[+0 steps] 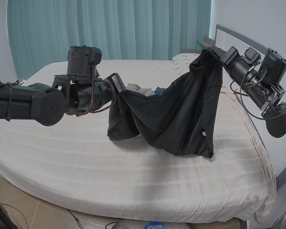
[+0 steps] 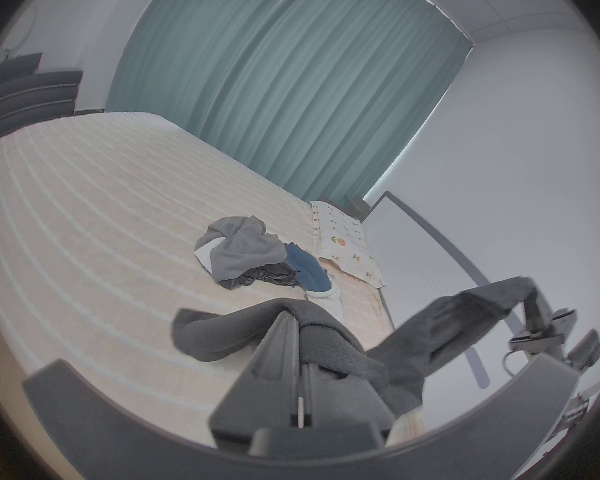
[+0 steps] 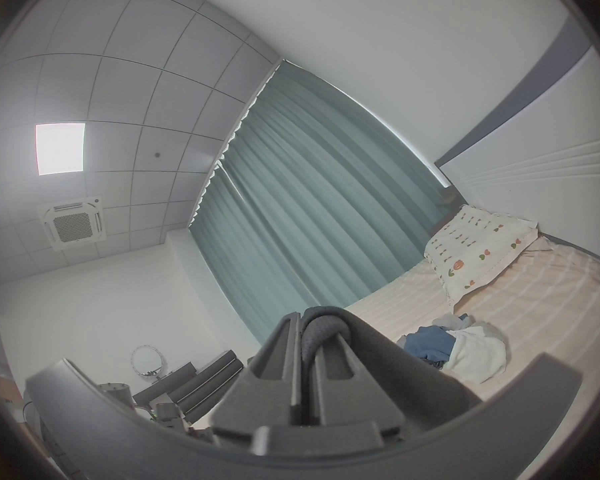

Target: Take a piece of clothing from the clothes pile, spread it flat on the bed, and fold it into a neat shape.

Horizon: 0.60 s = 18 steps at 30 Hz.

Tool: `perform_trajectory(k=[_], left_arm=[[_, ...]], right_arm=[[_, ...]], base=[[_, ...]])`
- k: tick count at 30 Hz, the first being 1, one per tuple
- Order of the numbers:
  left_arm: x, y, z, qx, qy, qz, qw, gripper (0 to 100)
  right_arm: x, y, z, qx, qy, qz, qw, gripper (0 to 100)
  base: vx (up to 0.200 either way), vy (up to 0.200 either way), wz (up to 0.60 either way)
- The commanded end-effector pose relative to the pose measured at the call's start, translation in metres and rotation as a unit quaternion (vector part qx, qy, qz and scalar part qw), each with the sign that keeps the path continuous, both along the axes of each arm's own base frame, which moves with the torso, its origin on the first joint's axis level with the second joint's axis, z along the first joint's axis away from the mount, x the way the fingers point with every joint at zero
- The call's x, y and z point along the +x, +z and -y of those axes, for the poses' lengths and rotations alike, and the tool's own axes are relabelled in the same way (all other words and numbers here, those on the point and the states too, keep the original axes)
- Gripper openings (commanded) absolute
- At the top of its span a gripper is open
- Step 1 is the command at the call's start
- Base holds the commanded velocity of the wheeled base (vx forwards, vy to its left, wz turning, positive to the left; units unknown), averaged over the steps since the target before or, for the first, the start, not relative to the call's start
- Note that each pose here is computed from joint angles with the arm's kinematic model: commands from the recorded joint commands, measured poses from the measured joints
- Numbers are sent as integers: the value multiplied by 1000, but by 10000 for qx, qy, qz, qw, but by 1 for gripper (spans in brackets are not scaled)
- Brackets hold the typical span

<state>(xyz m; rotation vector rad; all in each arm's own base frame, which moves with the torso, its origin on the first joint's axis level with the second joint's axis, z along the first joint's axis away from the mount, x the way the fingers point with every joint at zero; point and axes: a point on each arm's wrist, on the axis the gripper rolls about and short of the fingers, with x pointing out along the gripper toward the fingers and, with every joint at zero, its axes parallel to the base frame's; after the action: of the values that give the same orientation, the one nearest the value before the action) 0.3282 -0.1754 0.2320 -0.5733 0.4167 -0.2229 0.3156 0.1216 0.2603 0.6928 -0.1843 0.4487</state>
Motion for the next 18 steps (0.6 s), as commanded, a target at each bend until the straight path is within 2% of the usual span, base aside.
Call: perform_trajectory(k=[1,6,12,18], left_arm=[[-14,-22,-15,-250,208,-502,9982,0],[-22,-52,-18,-576,52,-937,9939,0],[-29,-80,-17,-648,-5,-1120,9916,0],[-33,-100,-19,-626,33,-1342,9890,0]], right_arm=[[4,-72,10,-31,-160,-1279,9917,0],[3,-106,10,21,-154,-1904,9816,0],[0,-128,9,-95,-178,-2268,9737,0],[0,-136,8,-126,-186,-2392,9707,0]], base=[[0,0,0],[0,0,0],[0,0,0],[0,0,0]])
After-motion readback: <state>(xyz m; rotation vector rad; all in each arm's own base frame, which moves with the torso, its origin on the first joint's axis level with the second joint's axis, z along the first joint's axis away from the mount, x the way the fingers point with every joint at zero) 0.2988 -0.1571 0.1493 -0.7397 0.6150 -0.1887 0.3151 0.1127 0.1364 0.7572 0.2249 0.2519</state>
